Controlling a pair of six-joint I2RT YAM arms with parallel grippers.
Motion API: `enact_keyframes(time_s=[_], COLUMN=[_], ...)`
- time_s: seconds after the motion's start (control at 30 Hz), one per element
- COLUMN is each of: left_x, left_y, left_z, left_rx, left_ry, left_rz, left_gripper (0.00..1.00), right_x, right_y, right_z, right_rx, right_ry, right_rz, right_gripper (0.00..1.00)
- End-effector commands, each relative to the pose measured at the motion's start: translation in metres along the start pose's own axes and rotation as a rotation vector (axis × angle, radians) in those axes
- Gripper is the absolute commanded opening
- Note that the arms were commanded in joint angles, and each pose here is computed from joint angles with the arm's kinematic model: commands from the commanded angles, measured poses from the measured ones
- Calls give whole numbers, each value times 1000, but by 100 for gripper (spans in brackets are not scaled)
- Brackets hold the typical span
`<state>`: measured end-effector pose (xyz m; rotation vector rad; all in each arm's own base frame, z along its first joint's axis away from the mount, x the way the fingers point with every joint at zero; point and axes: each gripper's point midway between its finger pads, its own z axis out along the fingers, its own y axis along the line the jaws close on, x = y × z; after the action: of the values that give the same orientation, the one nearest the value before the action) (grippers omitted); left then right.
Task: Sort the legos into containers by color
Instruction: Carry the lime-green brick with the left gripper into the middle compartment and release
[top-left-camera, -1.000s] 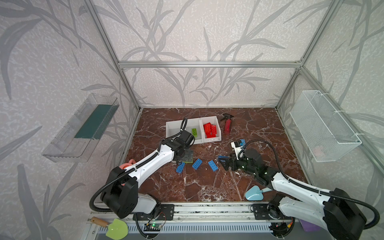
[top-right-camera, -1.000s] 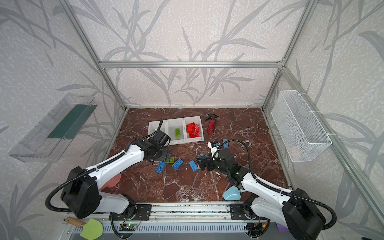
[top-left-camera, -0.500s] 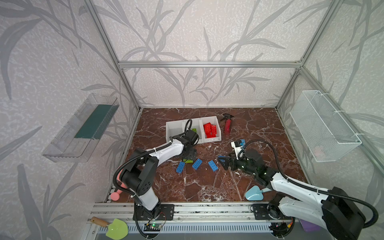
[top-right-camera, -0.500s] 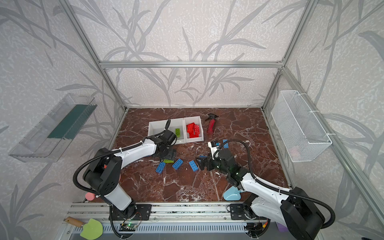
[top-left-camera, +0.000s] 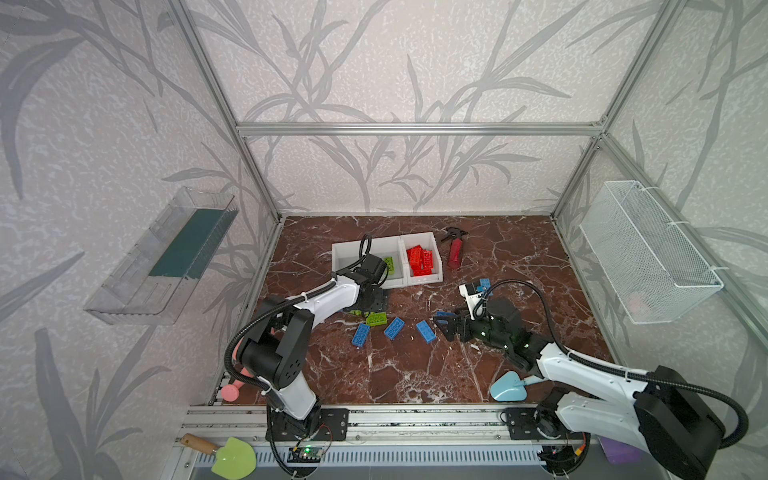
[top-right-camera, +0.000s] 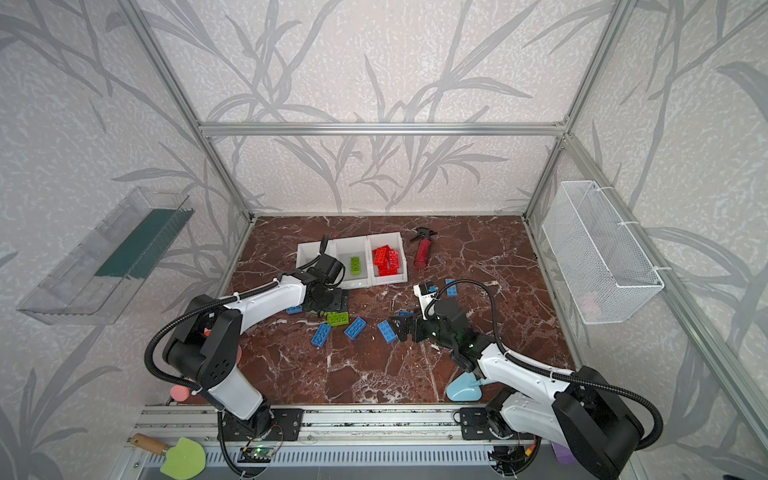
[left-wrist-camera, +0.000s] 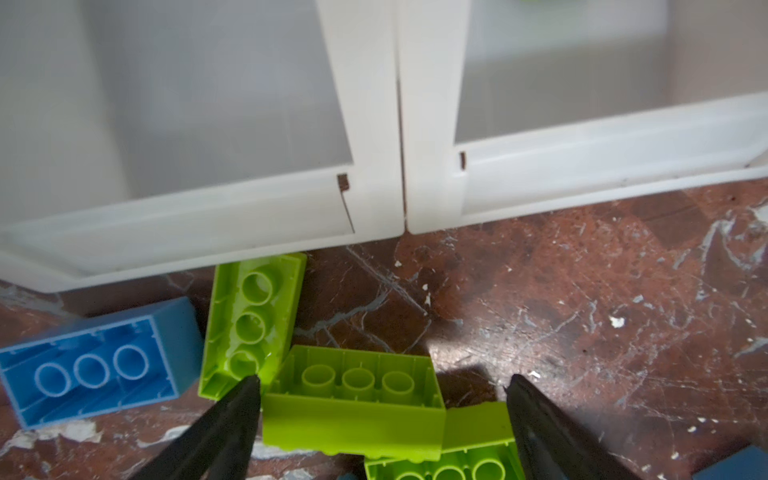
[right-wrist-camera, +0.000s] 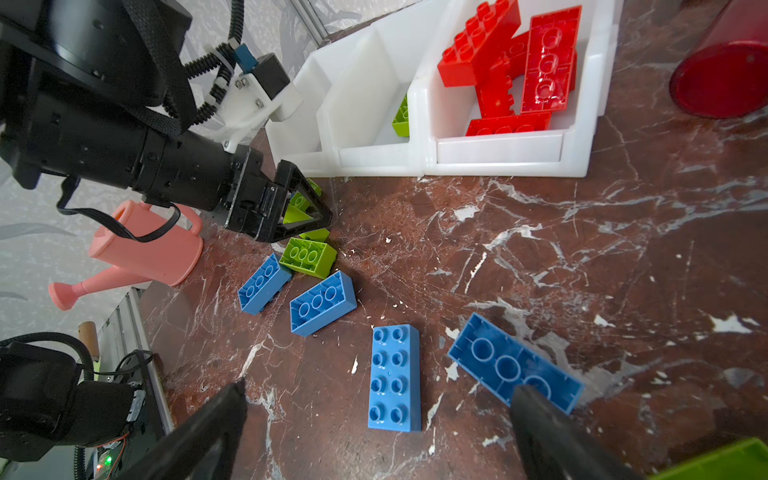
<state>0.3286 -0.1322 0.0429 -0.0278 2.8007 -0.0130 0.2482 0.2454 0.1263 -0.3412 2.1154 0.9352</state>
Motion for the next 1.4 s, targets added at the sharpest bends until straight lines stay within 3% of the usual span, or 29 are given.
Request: enact_keyframes(time_s=[0.0, 0.43, 0.67, 0.97, 1.2, 1.37], left_x=[7, 7, 2, -18, -64, -100], left_y=[-1, -4, -6, -12, -29, -47], left_z=[9, 14, 0, -48, -86, -88], left_rx=[9, 20, 35, 78, 112, 132], left_ry=[18, 19, -13, -95, -163, -182], left_rz=[-28, -46, -41, -33, 21, 45], left_gripper=[91, 68, 58, 57, 57, 57], right_x=[-4, -3, -2, -2, -3, -5], right_y=[3, 2, 1, 2, 3, 3], right_z=[1, 2, 3, 3, 1, -1], right_rx=[-20, -18, -15, -15, -17, -14], right_ry=[-16, -10, -6, -7, -12, -20], right_rz=[3, 6, 8, 8, 6, 2], right_gripper=[99, 100, 99, 98, 98, 98])
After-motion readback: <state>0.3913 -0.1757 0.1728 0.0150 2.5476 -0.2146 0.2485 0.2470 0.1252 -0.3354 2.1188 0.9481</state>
